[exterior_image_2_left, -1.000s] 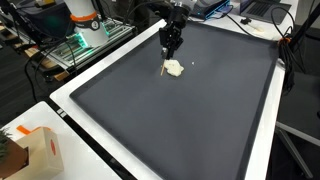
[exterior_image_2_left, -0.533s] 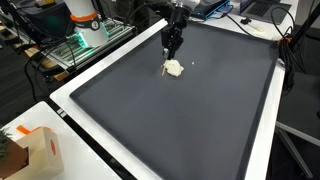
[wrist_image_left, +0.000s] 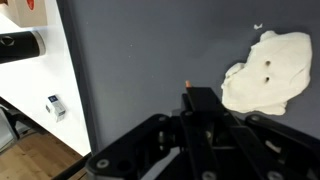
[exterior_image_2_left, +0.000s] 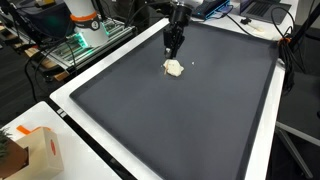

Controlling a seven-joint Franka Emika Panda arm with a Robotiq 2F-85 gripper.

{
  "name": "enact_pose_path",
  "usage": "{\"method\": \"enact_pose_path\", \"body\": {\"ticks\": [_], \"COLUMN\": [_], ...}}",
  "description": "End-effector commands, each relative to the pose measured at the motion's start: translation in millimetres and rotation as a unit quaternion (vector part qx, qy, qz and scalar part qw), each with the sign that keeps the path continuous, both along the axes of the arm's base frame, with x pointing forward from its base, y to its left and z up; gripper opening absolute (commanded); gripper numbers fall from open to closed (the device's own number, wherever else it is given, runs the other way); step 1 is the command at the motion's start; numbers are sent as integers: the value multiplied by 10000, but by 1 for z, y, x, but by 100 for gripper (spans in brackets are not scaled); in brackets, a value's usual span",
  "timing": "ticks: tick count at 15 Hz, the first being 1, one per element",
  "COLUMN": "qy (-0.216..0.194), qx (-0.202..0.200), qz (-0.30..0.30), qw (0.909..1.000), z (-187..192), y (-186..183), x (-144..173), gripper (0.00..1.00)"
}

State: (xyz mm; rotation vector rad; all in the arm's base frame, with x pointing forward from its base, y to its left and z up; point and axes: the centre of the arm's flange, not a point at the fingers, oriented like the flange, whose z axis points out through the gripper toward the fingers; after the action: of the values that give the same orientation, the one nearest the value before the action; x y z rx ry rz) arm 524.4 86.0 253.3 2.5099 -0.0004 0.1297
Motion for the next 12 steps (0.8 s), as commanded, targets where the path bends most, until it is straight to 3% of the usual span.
{"method": "enact_pose_path", "body": {"ticks": [1, 7, 12], "qy": [258, 421, 514], "qx": [274, 621, 1133], "qz": [-5, 190, 397], "qw": [9993, 9970, 9914], "z": [18, 43, 65], "y": [-2, -10, -19], "x": [2, -1, -6], "gripper": [3, 3, 3]}}
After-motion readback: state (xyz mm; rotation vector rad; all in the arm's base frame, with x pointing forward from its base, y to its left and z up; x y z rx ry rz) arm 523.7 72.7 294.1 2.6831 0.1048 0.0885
